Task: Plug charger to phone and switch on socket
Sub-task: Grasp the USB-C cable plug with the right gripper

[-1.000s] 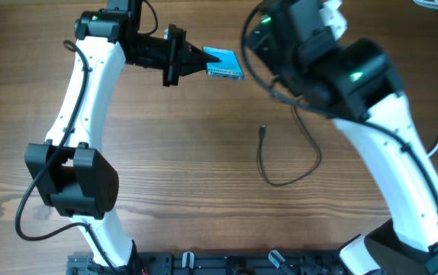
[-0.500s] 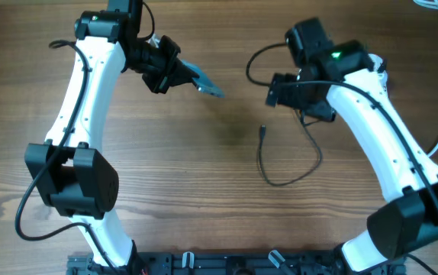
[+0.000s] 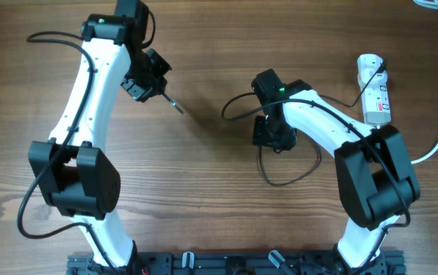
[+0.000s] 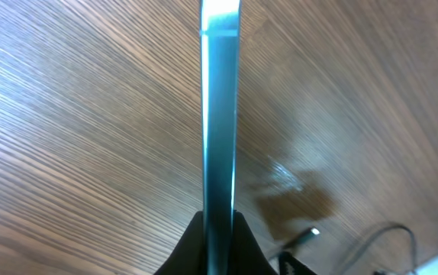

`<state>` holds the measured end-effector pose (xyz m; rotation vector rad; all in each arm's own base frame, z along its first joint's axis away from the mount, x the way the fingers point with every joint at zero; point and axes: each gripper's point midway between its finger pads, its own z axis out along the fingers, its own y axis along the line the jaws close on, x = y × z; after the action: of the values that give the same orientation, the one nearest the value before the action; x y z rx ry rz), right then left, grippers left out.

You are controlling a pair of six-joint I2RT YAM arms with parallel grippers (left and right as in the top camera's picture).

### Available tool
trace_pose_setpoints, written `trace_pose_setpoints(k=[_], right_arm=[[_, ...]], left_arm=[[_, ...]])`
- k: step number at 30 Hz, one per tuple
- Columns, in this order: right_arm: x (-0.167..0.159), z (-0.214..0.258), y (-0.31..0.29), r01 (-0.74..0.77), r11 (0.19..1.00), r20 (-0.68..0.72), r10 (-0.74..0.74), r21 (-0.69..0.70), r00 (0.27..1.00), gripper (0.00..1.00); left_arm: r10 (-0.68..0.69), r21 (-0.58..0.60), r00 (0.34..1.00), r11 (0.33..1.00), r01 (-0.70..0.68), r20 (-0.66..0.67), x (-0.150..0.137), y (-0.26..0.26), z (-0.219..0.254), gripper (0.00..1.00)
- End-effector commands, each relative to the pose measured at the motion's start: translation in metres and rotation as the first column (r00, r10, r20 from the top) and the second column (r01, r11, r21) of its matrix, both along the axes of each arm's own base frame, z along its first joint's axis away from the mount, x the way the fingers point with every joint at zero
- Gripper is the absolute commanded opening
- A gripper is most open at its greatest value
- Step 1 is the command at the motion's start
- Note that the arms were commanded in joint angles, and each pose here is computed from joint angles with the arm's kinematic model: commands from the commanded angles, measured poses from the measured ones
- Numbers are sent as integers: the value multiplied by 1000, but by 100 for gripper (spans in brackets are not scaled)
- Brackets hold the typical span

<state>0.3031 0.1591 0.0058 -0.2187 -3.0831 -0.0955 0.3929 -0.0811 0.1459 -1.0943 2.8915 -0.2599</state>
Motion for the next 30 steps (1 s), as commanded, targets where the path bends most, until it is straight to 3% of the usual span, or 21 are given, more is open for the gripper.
trace_pose_setpoints(k=[1,3,6,21,30], right_arm=[[7,-4,2,-11,1000,27,11,1,1000,48],[12,-4,4,-11,1000,45,10,10,999,48],[16,-4,1,10,1000,63,-9,-12,998,38],[17,-9,6,9,998,115,-1,-69,993,31],[2,-47,1,-2,994,9,3,-108,1000,25]], left_arm=[[-5,108,1000,994,3,27,-3,19,3,4],[-1,110,1000,994,0,10,-6,19,-4,4],[-1,109,1000,994,0,15,-4,19,-5,4],[-2,106,999,994,-2,36,1,18,-5,4],[-2,106,999,994,-2,35,1,18,-5,4]])
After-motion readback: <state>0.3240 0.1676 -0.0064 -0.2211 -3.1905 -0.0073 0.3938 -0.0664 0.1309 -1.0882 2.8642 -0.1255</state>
